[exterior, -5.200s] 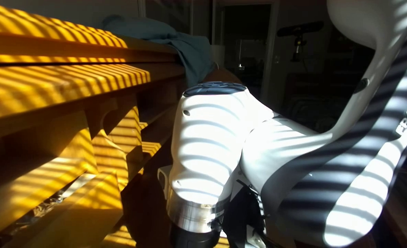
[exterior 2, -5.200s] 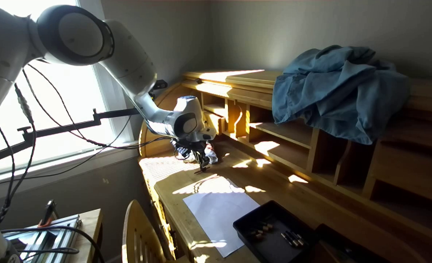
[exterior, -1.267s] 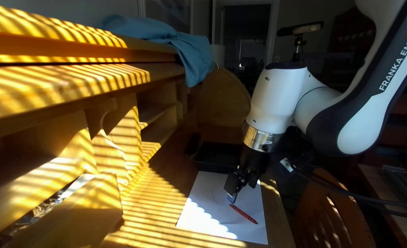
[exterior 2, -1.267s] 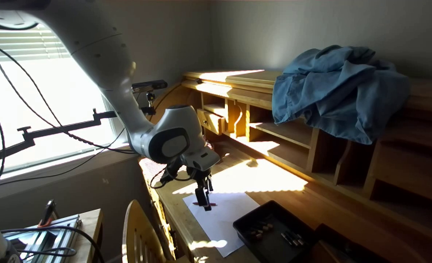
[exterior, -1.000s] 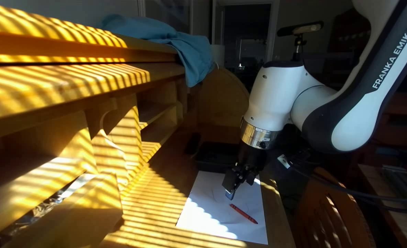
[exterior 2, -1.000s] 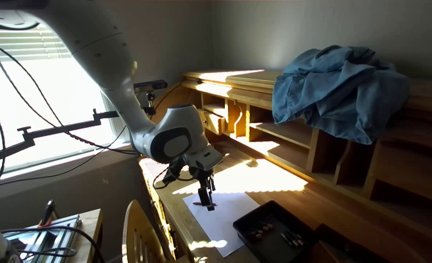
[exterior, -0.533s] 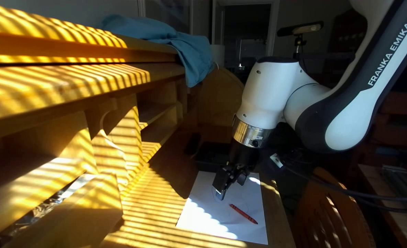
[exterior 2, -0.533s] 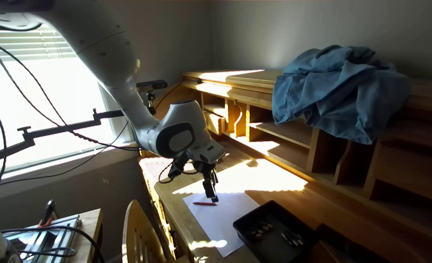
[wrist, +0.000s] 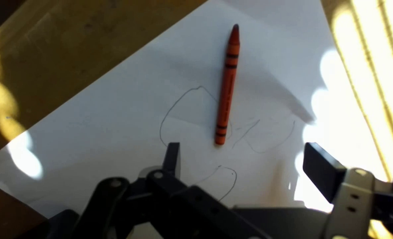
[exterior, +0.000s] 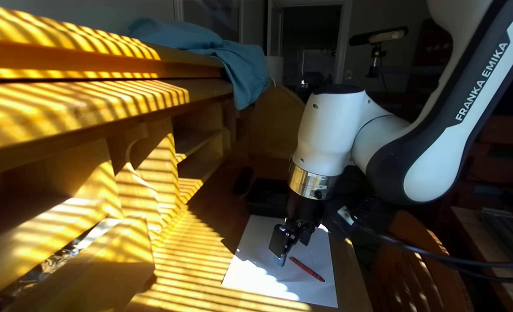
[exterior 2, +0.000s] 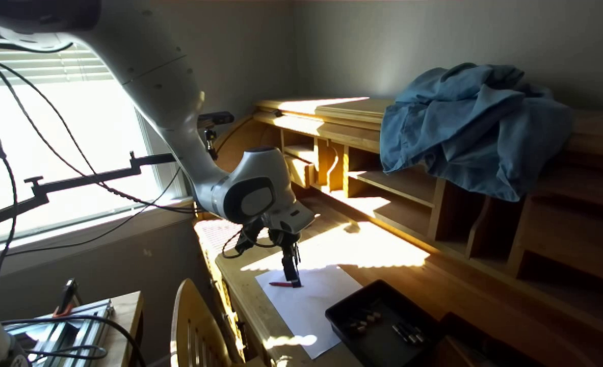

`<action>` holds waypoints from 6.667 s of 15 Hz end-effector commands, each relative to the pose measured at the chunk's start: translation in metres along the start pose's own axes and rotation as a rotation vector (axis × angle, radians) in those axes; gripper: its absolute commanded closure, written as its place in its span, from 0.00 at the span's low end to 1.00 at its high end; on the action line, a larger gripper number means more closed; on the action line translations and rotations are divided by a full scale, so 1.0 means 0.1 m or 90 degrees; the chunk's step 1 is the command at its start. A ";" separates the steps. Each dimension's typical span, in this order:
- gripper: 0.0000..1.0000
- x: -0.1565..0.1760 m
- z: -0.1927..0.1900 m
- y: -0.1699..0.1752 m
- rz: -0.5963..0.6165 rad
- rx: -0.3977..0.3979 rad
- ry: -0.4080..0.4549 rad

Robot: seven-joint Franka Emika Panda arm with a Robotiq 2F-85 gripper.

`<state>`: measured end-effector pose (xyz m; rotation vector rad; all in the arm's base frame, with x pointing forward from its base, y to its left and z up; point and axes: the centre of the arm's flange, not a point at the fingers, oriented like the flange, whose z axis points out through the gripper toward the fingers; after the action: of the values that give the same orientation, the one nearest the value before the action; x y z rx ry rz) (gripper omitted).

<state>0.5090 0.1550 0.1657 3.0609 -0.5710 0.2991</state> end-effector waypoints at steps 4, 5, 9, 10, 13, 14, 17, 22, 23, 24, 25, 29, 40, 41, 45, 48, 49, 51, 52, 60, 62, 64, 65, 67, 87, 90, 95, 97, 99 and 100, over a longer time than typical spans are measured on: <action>0.07 0.07 0.15 -0.04 -0.008 -0.021 -0.022; 0.12 0.07 0.17 -0.04 -0.009 -0.024 -0.023; 0.23 0.08 0.21 -0.04 -0.009 -0.031 -0.025; 0.33 0.09 0.21 -0.04 -0.009 -0.032 -0.025; 0.54 0.11 0.21 -0.05 -0.009 -0.034 -0.024; 0.55 0.11 0.21 -0.05 -0.009 -0.034 -0.024; 0.74 0.13 0.19 -0.06 -0.009 -0.033 -0.022; 1.00 0.13 0.18 -0.06 -0.008 -0.033 -0.020; 1.00 0.13 0.17 -0.06 -0.008 -0.033 -0.019; 0.98 0.12 0.15 -0.06 -0.007 -0.032 -0.018; 0.98 0.12 0.13 -0.06 -0.007 -0.030 -0.016; 0.98 0.11 -0.08 -0.06 0.003 -0.024 -0.001; 0.98 0.25 -0.42 -0.10 0.055 -0.092 0.148; 0.98 0.25 -0.43 -0.11 0.058 -0.095 0.159; 0.98 0.21 -0.52 -0.19 0.055 -0.113 0.196; 0.91 0.28 -0.46 -0.18 0.050 -0.104 0.186; 0.91 0.26 -0.45 -0.19 0.048 -0.102 0.183; 0.91 0.26 -0.43 -0.18 0.051 -0.103 0.179; 0.91 0.27 -0.43 -0.17 0.052 -0.103 0.179; 0.98 0.33 -0.42 -0.21 0.080 -0.323 0.336; 0.98 0.32 -0.39 -0.26 0.090 -0.348 0.362; 0.98 0.30 -0.36 -0.32 0.089 -0.340 0.374; 0.98 0.29 -0.32 -0.37 0.088 -0.326 0.377; 0.98 0.29 -0.30 -0.44 0.073 -0.292 0.393; 0.98 0.20 0.16 -0.66 -0.048 -0.080 0.451; 0.98 0.17 0.24 -0.70 -0.062 -0.085 0.449; 0.98 0.13 0.35 -0.72 -0.069 -0.091 0.440; 0.98 0.12 0.37 -0.73 -0.072 -0.091 0.437; 0.98 0.12 0.37 -0.75 -0.074 -0.091 0.437; 0.98 0.12 0.37 -0.77 -0.074 -0.090 0.438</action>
<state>0.5483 0.2177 0.1390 2.5826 -0.3702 1.1502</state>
